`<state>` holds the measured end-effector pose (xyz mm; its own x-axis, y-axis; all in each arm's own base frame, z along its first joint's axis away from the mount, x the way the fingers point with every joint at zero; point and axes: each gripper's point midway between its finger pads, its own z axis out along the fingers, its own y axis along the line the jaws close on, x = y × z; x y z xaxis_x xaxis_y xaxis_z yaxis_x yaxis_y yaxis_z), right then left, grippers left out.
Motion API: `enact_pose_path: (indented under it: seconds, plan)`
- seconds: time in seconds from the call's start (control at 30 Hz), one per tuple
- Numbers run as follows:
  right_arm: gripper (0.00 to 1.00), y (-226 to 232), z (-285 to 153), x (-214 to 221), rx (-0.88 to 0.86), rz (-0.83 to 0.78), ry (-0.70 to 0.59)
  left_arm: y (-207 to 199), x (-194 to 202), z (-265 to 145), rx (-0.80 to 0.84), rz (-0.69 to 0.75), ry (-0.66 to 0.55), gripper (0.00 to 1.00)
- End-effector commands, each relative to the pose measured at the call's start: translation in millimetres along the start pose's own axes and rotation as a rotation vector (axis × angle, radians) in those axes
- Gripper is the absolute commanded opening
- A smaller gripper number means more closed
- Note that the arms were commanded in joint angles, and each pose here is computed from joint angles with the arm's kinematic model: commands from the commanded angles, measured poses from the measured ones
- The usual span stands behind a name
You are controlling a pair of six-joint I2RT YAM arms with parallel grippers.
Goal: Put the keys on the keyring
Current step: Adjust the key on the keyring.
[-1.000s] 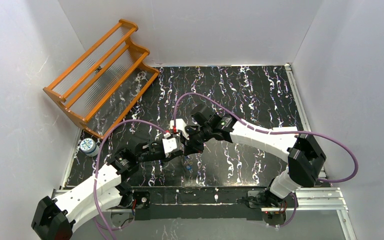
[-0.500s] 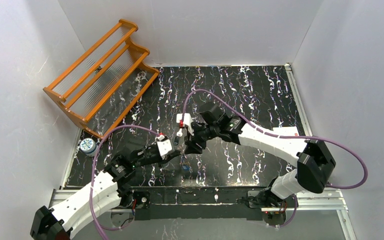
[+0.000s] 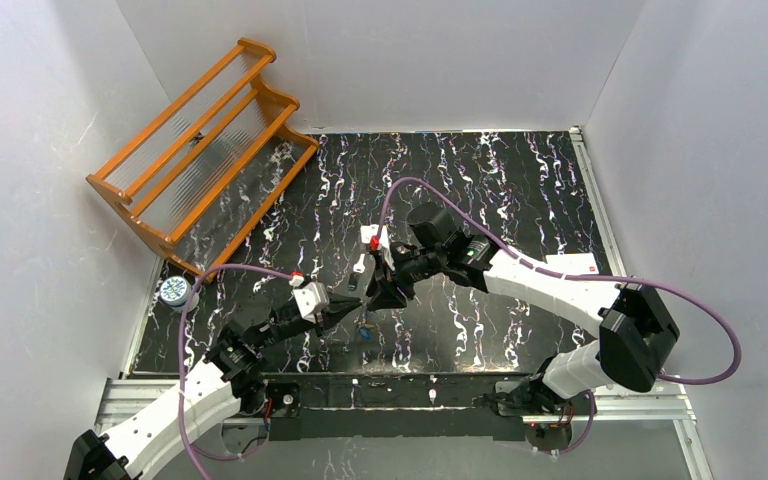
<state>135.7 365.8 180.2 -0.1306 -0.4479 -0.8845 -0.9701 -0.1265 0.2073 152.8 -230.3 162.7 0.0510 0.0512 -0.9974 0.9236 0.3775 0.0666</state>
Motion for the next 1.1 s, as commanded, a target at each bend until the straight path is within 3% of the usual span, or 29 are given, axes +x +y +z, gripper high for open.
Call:
enact_pose_path:
  seconds: [0.0,0.23,0.37,0.57,0.93,1.07]
  plan:
    - [0.42,7,0,-16,-0.055,-0.029,-0.061,1,-23,2,-0.001,0.016,-0.086,0.00]
    - [0.23,3,0,-7,-0.029,-0.015,-0.037,0,-22,3,0.005,0.019,-0.079,0.00]
    - [0.22,-1,-2,0,-0.001,-0.009,-0.014,1,-22,3,0.003,0.022,-0.080,0.00]
    - [0.01,-3,-3,9,0.014,0.003,0.010,2,-24,3,-0.003,0.021,-0.089,0.00]
    - [0.01,-6,0,23,0.022,0.033,0.057,3,-24,4,-0.009,0.022,-0.089,0.00]
    - [0.13,-2,3,17,-0.021,0.033,0.044,3,-24,5,-0.003,0.019,-0.089,0.00]
